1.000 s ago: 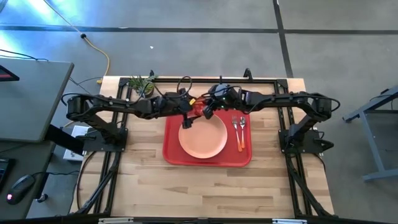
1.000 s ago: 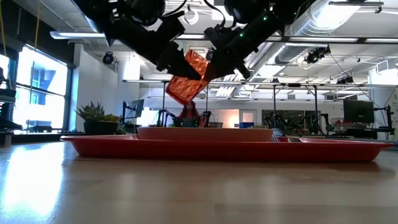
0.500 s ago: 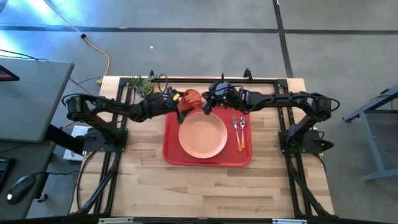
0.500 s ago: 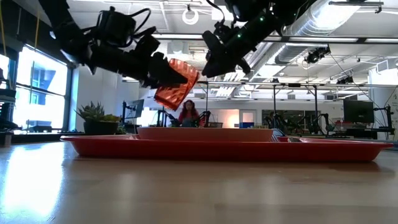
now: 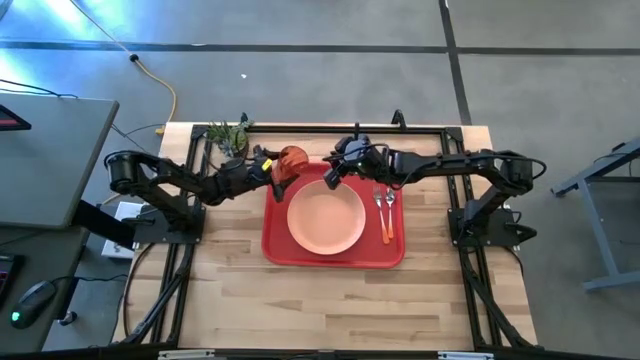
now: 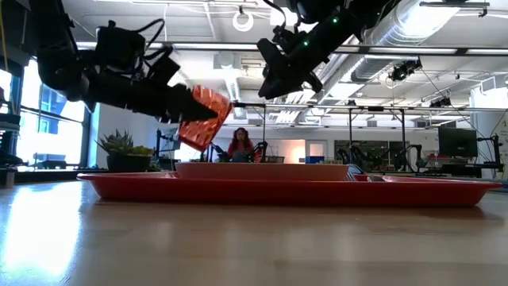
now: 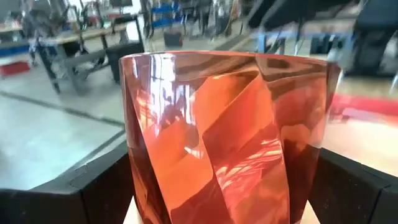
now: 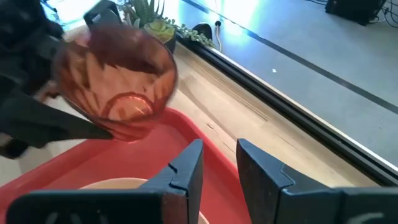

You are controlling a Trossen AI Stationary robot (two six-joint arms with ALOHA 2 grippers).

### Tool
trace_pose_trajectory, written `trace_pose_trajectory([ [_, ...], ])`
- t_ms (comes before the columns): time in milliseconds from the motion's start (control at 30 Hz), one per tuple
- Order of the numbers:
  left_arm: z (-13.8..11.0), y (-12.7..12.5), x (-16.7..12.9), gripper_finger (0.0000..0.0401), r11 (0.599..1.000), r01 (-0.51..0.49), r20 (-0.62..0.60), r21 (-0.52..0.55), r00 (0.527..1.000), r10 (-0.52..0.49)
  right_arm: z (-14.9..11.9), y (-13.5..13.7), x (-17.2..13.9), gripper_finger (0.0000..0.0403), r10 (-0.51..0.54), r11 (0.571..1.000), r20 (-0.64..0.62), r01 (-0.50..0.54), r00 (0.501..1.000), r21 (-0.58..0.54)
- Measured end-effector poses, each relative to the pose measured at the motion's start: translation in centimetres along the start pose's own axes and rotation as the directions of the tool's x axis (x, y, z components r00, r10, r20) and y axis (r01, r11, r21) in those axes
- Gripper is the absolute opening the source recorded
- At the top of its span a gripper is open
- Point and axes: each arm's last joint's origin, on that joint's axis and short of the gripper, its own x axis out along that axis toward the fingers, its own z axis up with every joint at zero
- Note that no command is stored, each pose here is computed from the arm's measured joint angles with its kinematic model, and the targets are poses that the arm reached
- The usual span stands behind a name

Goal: Pick and place plate/cup/fork/spoon on tray
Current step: Put the brown cup on the red tray

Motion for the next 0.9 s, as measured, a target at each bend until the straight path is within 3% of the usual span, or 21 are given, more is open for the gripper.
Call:
trace_pose_trajectory([
  [167,-1.7,0.5,0.7,0.0375,0.999,-0.036,-0.039,-0.015,0.999,0.035,0.0,0.2,-0.1,0.009,0.01,1.0,0.004,-0.01,1.0,0.008],
  [333,-2.6,0.6,1.5,0.0376,0.999,-0.033,0.009,-0.027,0.999,0.034,0.0,0.2,-0.1,0.009,0.012,1.0,0.002,-0.012,1.0,0.003],
  [567,-5.0,0.3,2.6,0.0376,0.998,-0.03,-0.066,-0.052,0.997,0.026,-0.4,0.1,-0.1,0.009,0.002,1.0,-0.034,-0.003,0.999,-0.009],
  [900,-5.4,0.2,2.9,0.0377,0.995,-0.032,-0.052,-0.09,0.998,0.027,-0.5,0.0,-0.1,0.009,-0.006,1.0,-0.055,0.006,0.998,0.005],
])
